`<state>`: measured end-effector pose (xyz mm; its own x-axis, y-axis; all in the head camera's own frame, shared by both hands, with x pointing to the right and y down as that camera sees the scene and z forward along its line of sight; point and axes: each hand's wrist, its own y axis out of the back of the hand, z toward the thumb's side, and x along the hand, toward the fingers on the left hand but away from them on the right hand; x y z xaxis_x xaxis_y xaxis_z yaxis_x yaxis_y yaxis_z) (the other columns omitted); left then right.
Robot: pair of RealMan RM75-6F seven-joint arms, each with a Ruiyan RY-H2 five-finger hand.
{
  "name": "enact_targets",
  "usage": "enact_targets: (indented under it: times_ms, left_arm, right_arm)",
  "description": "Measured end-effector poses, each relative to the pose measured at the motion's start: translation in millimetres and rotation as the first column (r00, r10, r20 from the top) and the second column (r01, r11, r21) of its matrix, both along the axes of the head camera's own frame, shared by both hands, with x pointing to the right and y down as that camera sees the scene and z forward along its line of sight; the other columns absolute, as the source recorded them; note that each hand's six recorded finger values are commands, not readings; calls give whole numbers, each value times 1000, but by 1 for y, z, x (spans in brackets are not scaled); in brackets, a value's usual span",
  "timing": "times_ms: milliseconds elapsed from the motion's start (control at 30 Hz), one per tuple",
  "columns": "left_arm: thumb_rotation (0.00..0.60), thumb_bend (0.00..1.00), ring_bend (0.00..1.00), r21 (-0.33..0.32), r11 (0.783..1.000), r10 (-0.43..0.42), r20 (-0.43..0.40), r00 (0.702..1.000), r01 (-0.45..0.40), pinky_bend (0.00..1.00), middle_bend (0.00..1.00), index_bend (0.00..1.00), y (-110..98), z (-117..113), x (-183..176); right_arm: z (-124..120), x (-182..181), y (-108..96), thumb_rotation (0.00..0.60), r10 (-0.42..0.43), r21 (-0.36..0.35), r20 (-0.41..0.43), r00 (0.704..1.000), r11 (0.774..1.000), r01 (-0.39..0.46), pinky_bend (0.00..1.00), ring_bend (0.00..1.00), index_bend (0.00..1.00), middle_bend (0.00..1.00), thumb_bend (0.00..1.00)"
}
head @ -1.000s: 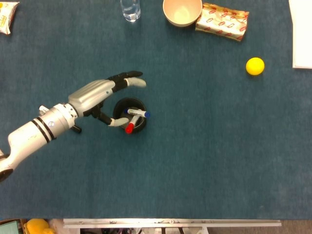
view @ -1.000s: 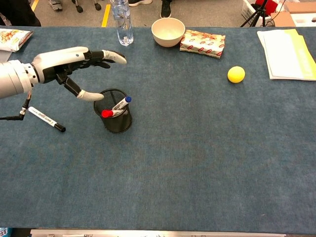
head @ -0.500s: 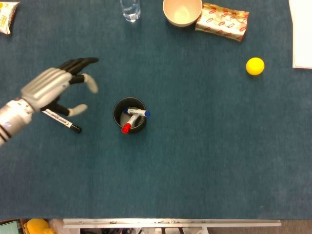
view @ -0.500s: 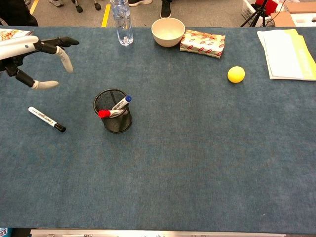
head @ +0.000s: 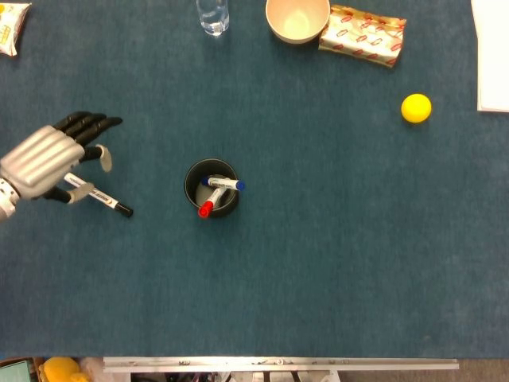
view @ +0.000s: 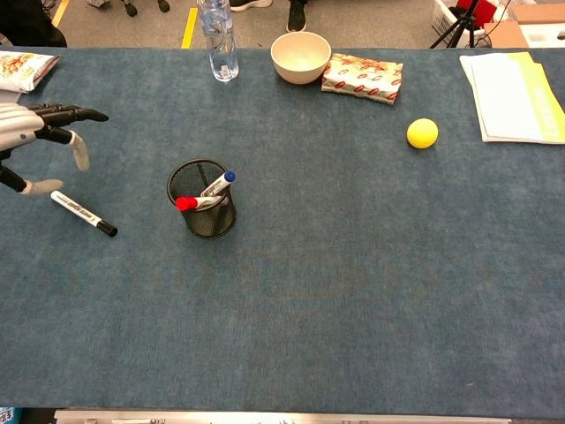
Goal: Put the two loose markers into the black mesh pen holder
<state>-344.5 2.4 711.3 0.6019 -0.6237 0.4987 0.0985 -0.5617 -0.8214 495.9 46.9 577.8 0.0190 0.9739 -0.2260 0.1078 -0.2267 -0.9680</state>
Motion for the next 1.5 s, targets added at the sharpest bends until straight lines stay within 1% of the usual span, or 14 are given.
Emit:
enact_targets:
  times_ms: [167,267,433,633,867,1133,1500]
  left_arm:
    - [600,322,0,39,993,108,64,992,-111,70,26,394,16,18,3]
    - [600,323,0,51,988,144,79,986,-148,70,23,377,22,26,5]
    - [600,322,0,58,984,161,84,983,-166,70,20,364,26,35,10]
    - [600,322,0,93,974,193,121,974,-204,70,20,364,26,42,13]
    - [600,322,0,94,971,202,153,967,-218,70,20,365,29,51,9]
    - [600,323,0,87,971,206,158,966,-222,70,20,372,34,56,8]
    - [600,323,0,83,971,208,156,966,-222,70,20,414,36,62,12]
  right_arm:
    - [-1,-2,0,600,-4,1,0,1000,1000,4,300,136,138,275,27]
    - [-1,-1,1,600,-1,0,-2,1000,1000,1,300,136,138,274,27]
    - [-1,-1,2,600,0,-2,-4,1000,1000,0,300,136,138,274,27]
    - [-2,-1,2,600,0,1,-4,1000,1000,0,300,136,138,275,27]
    - [-3,1,3,600,6,1,-6,1000,1000,-6,300,136,138,274,27]
    - [-3,2,2,600,5,3,-2,1000,1000,-5,300,136,138,274,26]
    - [-6,5,5,600,16,9,-4,1000,1000,-16,300,136,138,275,26]
